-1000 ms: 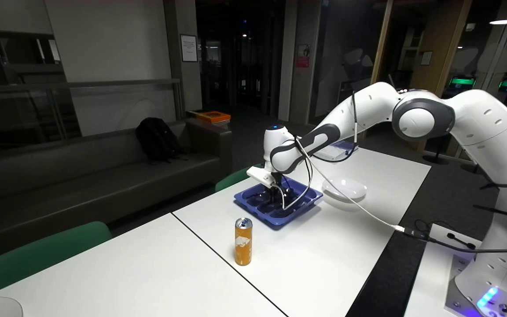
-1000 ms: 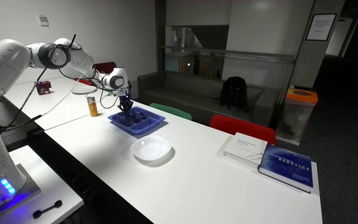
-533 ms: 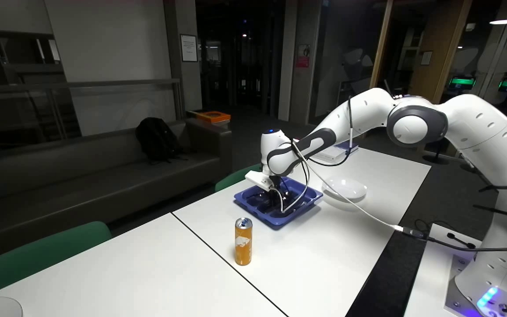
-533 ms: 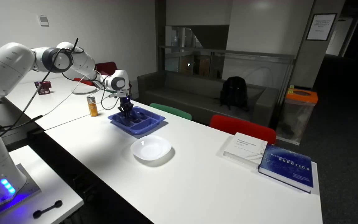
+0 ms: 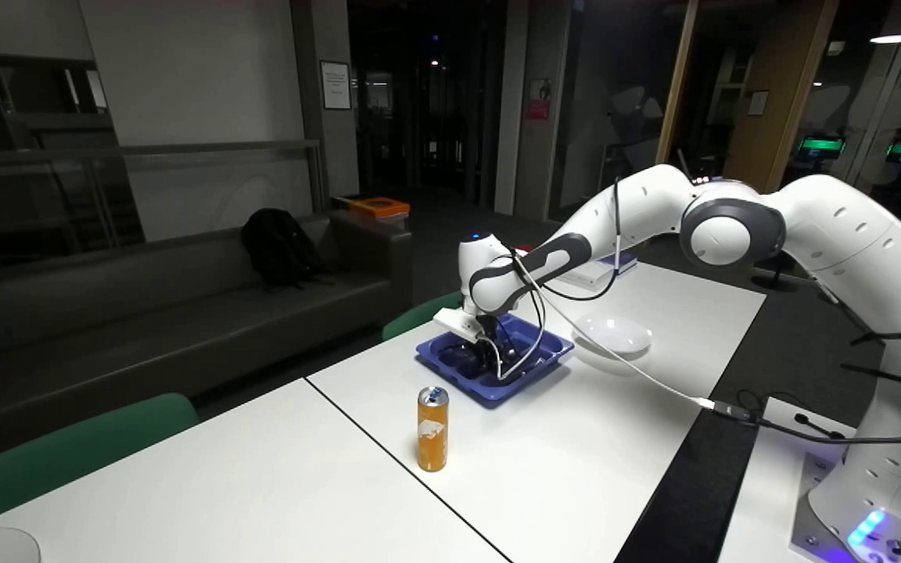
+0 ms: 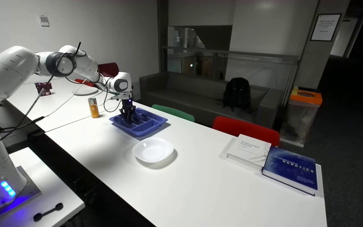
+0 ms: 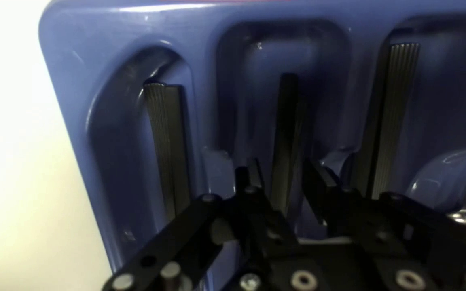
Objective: Pick up the spoon from the table and put it in the blue plate.
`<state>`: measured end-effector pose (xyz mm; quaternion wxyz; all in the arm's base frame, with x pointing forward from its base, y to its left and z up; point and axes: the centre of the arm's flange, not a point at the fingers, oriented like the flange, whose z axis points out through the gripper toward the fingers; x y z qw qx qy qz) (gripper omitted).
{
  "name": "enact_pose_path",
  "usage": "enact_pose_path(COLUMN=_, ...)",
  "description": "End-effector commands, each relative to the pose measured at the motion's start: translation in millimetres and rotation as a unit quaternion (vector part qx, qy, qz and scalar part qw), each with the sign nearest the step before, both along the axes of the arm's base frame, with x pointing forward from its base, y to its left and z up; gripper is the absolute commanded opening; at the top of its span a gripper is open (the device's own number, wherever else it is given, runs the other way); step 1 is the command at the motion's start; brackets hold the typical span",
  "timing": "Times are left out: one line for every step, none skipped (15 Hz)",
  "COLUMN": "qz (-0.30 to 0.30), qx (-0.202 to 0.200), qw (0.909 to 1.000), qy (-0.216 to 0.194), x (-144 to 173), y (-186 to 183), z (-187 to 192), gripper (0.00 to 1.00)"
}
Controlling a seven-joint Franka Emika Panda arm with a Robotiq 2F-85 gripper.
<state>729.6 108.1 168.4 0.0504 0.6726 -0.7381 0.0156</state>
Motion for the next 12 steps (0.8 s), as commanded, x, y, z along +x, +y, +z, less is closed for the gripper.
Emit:
enact_pose_path(qz=0.008, qx=0.007, qw=0.9999, qy=0.012, x=11.7, y=-2.0, z=8.9, gripper=0.68)
enact_pose_path(qz=0.009, qx=0.006, qw=0.9999, qy=0.012, x=11.6, y=-1.8, z=10.8, gripper=0.74)
enact_pose_path(qz=0.010, qx=0.006, qw=0.9999, qy=0.010, x=9.3, y=-2.3, z=13.9, gripper=0.82)
enact_pose_path(qz=0.009, qx=0.005, qw=0.9999, qy=0.007, x=7.2, y=-2.7, z=16.9, gripper=0.89)
enact_pose_path(qz=0.007, qx=0.004, qw=1.0000, qy=0.004, x=3.4, y=-3.4, z=21.5, gripper=0.96)
enact_pose_path(qz=0.005, qx=0.002, qw=1.0000, qy=0.001, x=-1.5, y=-4.1, z=26.8, gripper=1.00)
enact_pose_path(qz=0.004, qx=0.001, qw=1.0000, qy=-0.001, x=-4.6, y=-4.9, z=31.1, gripper=1.00)
enact_pose_path(qz=0.001, qx=-0.001, qw=1.0000, qy=-0.004, x=-8.2, y=-5.7, z=37.0, gripper=1.00)
enact_pose_path(qz=-0.005, qx=-0.004, qw=1.0000, qy=-0.007, x=-12.6, y=-6.9, z=43.7, gripper=1.00)
enact_pose_path(qz=-0.010, qx=-0.006, qw=0.9999, qy=-0.011, x=-17.0, y=-8.8, z=50.0, gripper=1.00)
enact_pose_path(qz=-0.015, qx=-0.009, qw=0.9997, qy=-0.015, x=-21.4, y=-10.9, z=56.8, gripper=1.00)
enact_pose_path(qz=-0.020, qx=-0.010, qw=0.9995, qy=-0.022, x=-29.0, y=-13.6, z=64.7, gripper=1.00)
